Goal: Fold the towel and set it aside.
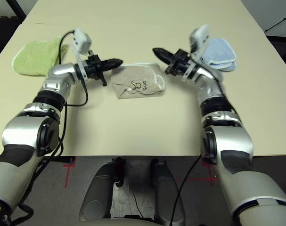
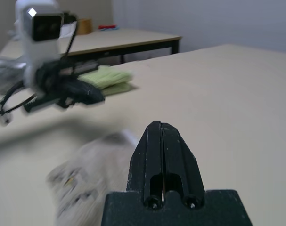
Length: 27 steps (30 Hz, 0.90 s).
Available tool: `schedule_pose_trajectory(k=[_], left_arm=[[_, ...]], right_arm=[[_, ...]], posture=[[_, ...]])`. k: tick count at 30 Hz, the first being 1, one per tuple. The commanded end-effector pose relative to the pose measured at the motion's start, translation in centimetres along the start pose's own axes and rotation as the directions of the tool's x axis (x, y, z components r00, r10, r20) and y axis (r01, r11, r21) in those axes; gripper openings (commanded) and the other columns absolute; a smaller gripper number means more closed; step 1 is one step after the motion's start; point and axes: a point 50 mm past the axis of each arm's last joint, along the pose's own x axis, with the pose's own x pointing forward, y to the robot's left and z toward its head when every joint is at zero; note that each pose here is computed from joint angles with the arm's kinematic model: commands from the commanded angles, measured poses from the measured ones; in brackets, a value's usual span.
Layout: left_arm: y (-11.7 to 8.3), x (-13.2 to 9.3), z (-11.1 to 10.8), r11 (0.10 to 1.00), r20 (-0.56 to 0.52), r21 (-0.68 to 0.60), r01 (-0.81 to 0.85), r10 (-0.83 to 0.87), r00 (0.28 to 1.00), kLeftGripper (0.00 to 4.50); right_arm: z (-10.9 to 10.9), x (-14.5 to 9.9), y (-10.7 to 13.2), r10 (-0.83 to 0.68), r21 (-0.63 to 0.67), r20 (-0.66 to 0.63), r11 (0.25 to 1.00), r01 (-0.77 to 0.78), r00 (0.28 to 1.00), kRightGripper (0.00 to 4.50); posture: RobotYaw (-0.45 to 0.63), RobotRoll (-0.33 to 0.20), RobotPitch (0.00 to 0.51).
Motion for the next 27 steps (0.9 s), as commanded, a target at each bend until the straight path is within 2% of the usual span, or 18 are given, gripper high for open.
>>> schedule_pose_trajectory(k=[1,5,6,8,11,19,23,27], left_arm=[[-1.2,-1.0,-1.1,0.995,-0.026,-0.014,0.099,-0.099,0.995,0.02],[-1.7,-1.9,-1.7,0.993,-0.049,-0.029,0.111,-0.113,0.992,0.02],[-1.7,-2.1,-1.8,0.994,-0.058,-0.033,0.108,-0.110,0.992,0.02],[-1.7,-2.3,-1.9,0.995,-0.071,-0.032,0.094,-0.096,0.993,0.39],[-1.7,-2.4,-1.7,0.996,-0.073,-0.032,0.088,-0.090,0.993,1.36],[-2.1,-3.3,-1.3,0.995,-0.084,-0.037,0.095,-0.098,0.992,4.37],[-2.4,-3.4,-1.2,0.994,-0.086,-0.041,0.105,-0.108,0.990,4.44],[-2.6,-3.5,-0.9,0.994,-0.074,-0.032,0.109,-0.111,0.991,4.44]], right_arm=[[-0.3,-1.6,0.8,0.064,0.056,-0.076,0.997,-0.059,0.995,0.00],[-0.9,-3.0,1.3,0.065,0.163,-0.148,0.986,-0.041,0.987,0.00],[-1.0,-3.2,1.3,0.048,0.228,-0.158,0.974,-0.011,0.986,0.00],[-1.2,-3.4,1.1,-0.013,0.365,-0.179,0.928,0.079,0.984,0.49],[-1.0,-3.4,0.8,-0.074,0.506,-0.208,0.845,0.172,0.975,1.43],[-1.2,-4.3,1.0,-0.081,0.686,-0.322,0.667,0.291,0.943,4.41],[-1.4,-4.4,0.8,-0.088,0.737,-0.332,0.597,0.317,0.939,4.46],[-1.6,-4.7,0.9,-0.083,0.757,-0.350,0.562,0.334,0.933,4.46]], posture=[[0.06,0.000,0.242],[0.06,0.000,0.242],[0.06,0.000,0.242],[0.06,0.000,0.242],[0.06,0.000,0.237],[0.08,0.000,0.234],[0.09,0.000,0.238],[0.09,0.000,0.243]])
